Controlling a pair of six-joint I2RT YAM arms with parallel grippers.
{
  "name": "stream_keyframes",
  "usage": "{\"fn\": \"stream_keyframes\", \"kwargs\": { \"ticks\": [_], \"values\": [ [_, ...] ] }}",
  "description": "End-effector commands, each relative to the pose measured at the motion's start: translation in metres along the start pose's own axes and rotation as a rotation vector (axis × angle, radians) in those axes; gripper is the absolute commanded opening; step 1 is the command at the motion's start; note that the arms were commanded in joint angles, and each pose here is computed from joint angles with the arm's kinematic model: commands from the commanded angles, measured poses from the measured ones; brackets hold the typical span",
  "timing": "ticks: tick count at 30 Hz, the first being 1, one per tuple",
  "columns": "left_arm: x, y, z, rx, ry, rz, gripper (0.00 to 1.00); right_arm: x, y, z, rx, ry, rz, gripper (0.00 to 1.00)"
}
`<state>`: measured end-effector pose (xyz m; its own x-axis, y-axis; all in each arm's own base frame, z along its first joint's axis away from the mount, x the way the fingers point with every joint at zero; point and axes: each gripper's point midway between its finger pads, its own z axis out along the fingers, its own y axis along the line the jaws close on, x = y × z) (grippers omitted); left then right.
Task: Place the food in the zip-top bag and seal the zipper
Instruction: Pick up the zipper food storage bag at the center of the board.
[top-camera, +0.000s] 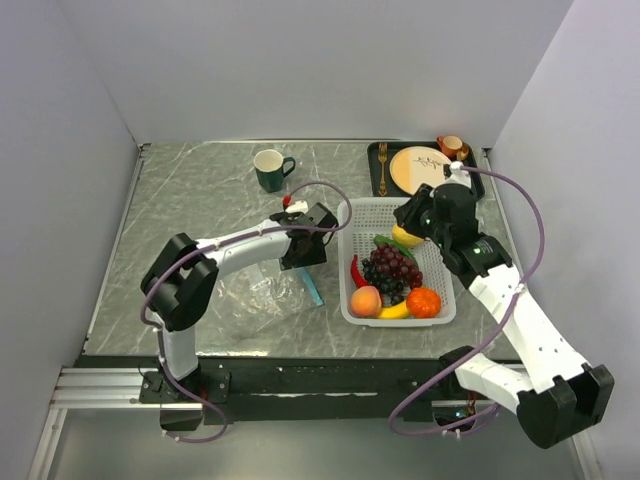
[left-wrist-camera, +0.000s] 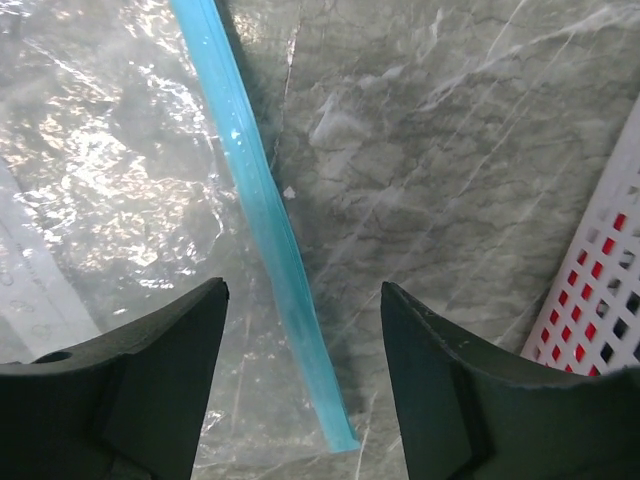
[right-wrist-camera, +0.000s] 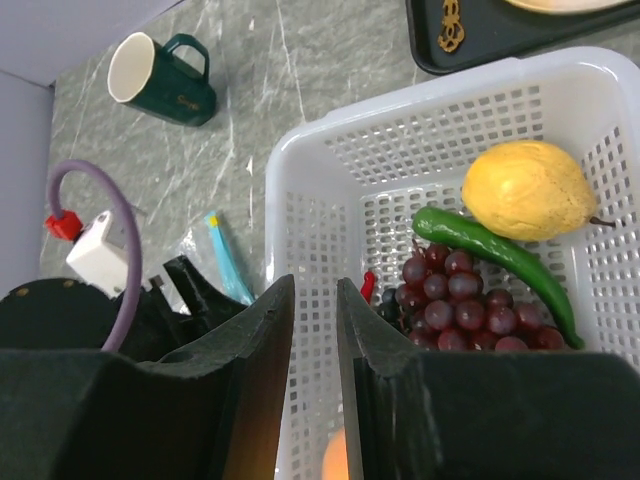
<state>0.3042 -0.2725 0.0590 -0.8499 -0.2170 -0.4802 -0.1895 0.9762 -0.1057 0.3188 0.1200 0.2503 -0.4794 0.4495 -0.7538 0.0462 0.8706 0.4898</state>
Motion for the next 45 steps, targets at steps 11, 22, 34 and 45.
{"fn": "stream_keyframes", "kwargs": {
  "ticks": [11,22,34,45],
  "values": [
    [-0.004,0.002,0.020,-0.012,0.016,-0.037,0.55,0.013,-0.012,-0.004,-0.014,0.033,-0.029,0.32],
    [0.010,0.010,0.037,-0.032,0.052,-0.019,0.49,0.017,-0.012,-0.003,-0.023,0.045,-0.025,0.32],
    [0.003,0.008,0.028,-0.011,0.026,-0.023,0.28,0.020,-0.010,-0.003,-0.041,0.058,-0.028,0.32],
    [-0.037,0.005,-0.044,0.135,-0.105,-0.054,0.16,0.045,0.006,0.007,-0.167,0.154,-0.031,0.32]
  ]
}}
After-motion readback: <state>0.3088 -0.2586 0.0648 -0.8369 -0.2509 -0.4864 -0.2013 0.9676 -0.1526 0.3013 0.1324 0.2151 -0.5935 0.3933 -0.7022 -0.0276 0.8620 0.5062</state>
